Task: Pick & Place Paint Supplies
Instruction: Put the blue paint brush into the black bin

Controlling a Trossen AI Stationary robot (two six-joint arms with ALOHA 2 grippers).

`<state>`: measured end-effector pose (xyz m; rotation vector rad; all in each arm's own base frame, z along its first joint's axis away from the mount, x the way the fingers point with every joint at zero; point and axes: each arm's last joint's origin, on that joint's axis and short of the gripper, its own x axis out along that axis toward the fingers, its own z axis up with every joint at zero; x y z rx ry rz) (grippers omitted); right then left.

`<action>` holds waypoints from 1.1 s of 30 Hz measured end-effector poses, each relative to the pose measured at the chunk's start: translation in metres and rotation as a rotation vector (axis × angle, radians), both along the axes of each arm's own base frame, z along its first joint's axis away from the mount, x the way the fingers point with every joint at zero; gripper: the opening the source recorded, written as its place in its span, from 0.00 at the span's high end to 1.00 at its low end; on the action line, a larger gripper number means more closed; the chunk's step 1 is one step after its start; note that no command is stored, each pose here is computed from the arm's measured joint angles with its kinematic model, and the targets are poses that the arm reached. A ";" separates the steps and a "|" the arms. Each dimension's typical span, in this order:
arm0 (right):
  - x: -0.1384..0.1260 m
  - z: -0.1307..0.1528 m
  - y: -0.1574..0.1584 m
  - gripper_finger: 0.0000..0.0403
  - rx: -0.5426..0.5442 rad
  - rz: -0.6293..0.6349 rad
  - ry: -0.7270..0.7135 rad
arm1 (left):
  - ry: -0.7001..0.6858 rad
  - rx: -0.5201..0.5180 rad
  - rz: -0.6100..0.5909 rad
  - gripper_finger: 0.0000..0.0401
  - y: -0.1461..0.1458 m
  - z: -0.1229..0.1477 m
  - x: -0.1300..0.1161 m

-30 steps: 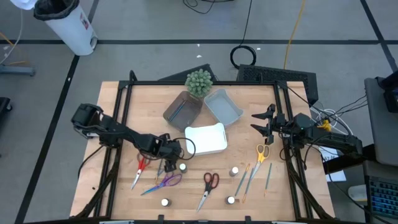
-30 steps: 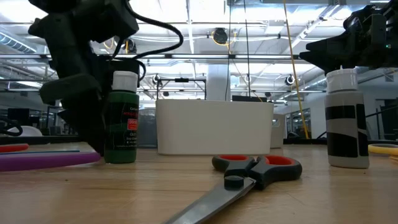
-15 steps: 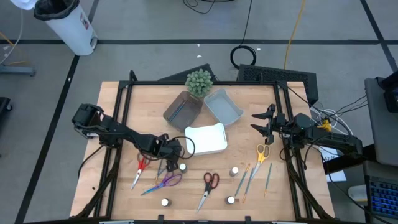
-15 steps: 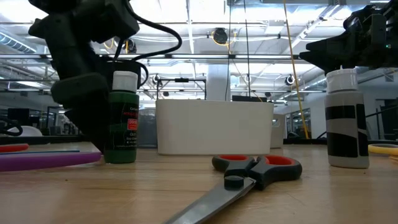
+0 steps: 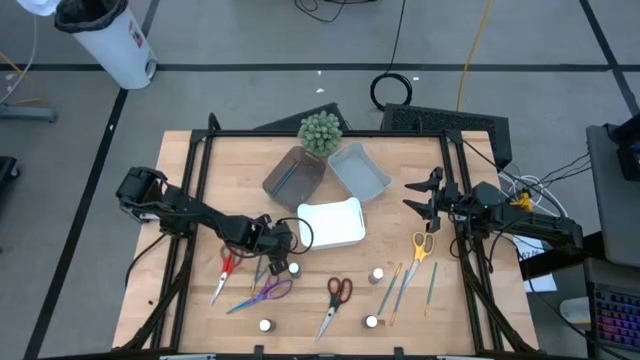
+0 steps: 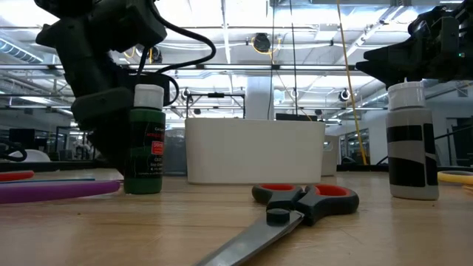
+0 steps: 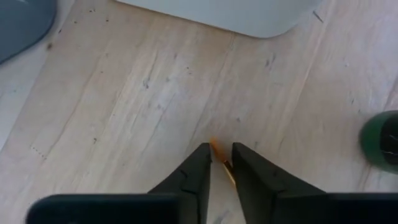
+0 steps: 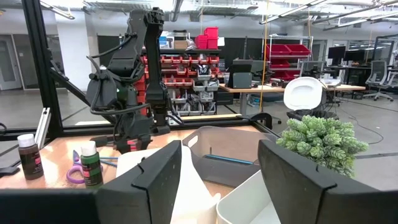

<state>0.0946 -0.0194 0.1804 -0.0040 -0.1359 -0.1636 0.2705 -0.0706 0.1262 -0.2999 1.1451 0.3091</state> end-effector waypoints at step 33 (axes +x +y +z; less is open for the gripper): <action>0.000 0.000 0.000 0.49 0.000 0.000 0.000 | -0.191 0.000 -0.014 1.00 0.009 0.046 -0.003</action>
